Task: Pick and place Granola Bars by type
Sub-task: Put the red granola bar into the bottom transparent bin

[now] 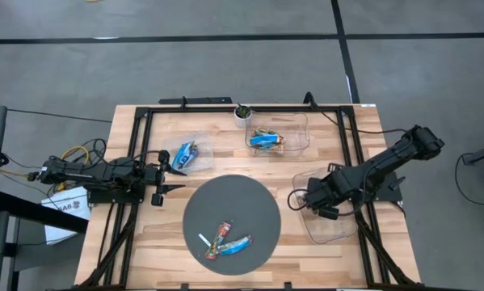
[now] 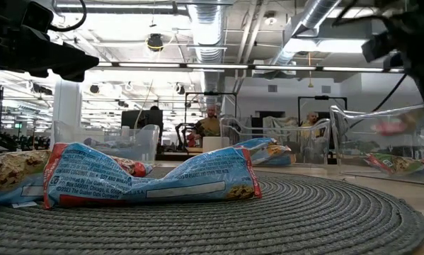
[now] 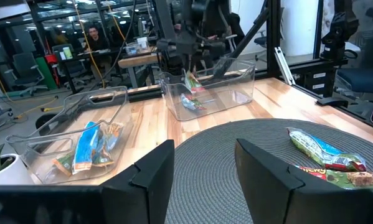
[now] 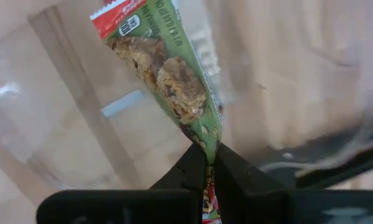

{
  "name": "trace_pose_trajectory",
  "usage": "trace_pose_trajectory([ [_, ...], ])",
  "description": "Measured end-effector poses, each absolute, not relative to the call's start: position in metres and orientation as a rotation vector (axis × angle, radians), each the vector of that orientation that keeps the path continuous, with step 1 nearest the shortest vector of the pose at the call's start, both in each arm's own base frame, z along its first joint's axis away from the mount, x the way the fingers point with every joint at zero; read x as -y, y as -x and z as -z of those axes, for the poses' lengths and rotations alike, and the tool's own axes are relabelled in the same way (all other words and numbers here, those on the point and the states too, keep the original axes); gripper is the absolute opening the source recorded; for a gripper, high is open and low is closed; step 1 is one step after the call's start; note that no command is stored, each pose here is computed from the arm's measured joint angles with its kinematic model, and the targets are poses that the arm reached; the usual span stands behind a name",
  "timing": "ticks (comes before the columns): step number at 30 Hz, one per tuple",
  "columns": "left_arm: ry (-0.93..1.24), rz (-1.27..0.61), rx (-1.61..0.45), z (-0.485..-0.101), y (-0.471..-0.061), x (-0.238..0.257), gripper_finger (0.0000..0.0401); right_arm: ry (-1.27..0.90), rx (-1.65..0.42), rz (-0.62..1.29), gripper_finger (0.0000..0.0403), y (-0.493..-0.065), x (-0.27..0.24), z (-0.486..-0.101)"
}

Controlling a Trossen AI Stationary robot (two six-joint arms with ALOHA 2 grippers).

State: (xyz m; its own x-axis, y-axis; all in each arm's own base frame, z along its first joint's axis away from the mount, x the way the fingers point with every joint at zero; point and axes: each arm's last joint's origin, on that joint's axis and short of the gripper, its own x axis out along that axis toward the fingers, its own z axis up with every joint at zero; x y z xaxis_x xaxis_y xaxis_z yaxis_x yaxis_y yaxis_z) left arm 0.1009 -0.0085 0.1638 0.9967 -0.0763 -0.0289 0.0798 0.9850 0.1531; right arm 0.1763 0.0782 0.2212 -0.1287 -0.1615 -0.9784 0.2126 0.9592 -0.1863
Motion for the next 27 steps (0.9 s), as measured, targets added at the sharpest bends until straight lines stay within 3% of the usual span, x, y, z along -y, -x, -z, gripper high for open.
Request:
trace_pose_trajectory([
  [19,-0.155,0.079,-0.023,-0.164,-0.101,0.008,0.0163,-0.077,-1.525,0.18,0.0019,-0.184,-0.075,-0.174],
  [27,-0.154,0.079,-0.022,-0.164,-0.101,0.009,0.0163,-0.073,-1.514,0.176,0.0067,-0.184,-0.073,-0.171],
])
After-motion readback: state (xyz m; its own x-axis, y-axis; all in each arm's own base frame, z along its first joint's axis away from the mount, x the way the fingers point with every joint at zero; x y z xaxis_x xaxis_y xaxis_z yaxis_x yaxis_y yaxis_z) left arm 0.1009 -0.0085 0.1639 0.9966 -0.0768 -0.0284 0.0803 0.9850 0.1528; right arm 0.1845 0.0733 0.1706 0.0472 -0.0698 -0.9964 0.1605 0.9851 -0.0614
